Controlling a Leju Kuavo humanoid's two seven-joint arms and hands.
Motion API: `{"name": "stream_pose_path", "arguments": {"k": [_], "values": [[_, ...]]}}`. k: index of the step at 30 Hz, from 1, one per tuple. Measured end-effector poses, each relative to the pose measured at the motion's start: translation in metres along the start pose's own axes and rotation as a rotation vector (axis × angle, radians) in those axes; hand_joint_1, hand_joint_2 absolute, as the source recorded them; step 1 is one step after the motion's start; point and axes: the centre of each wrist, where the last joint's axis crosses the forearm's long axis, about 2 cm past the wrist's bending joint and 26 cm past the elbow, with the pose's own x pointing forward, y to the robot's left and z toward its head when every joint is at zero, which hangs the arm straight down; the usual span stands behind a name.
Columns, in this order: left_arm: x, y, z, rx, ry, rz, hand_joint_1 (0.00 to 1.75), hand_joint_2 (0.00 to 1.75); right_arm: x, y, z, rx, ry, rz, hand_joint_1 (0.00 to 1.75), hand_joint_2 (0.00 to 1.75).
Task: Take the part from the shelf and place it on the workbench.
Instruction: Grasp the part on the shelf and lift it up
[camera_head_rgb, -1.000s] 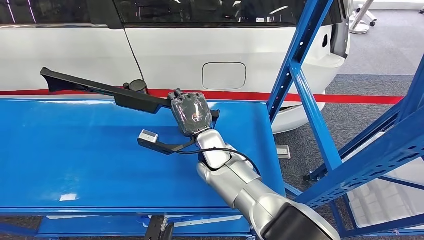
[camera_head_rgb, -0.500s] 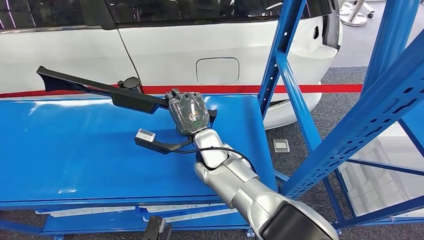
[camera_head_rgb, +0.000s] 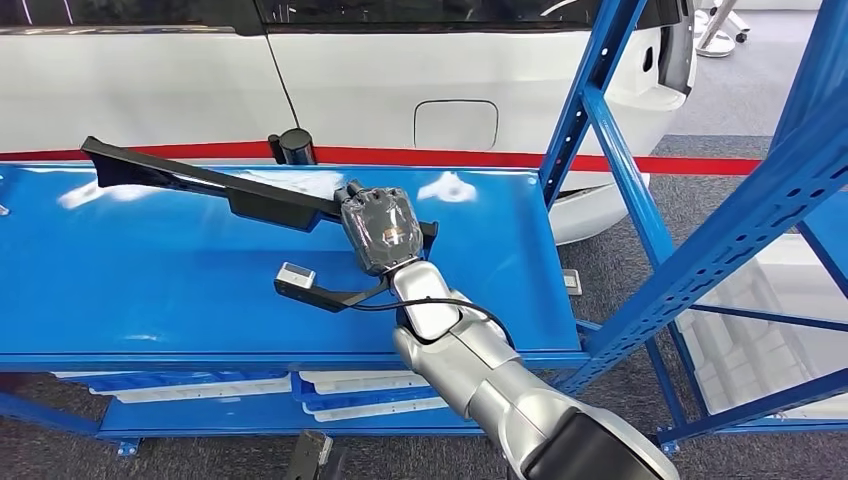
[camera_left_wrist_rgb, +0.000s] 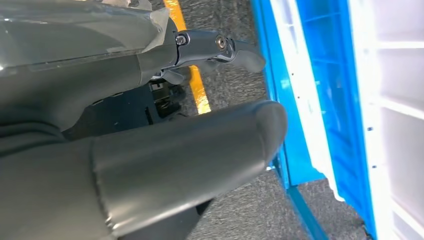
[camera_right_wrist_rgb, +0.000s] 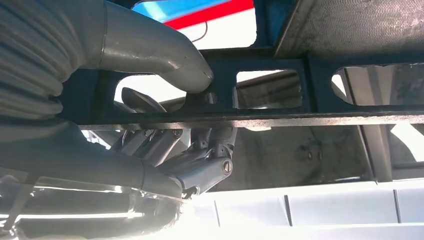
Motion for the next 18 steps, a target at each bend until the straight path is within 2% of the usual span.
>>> {"name": "stream_pose_path", "arguments": {"k": [18], "values": [[-0.0004,0.002,0.0007,0.011,-0.007,0.009,0.0,0.0,0.002,-0.003,-0.0024,-0.013,-0.005,-0.009,1.75,1.75]]}}
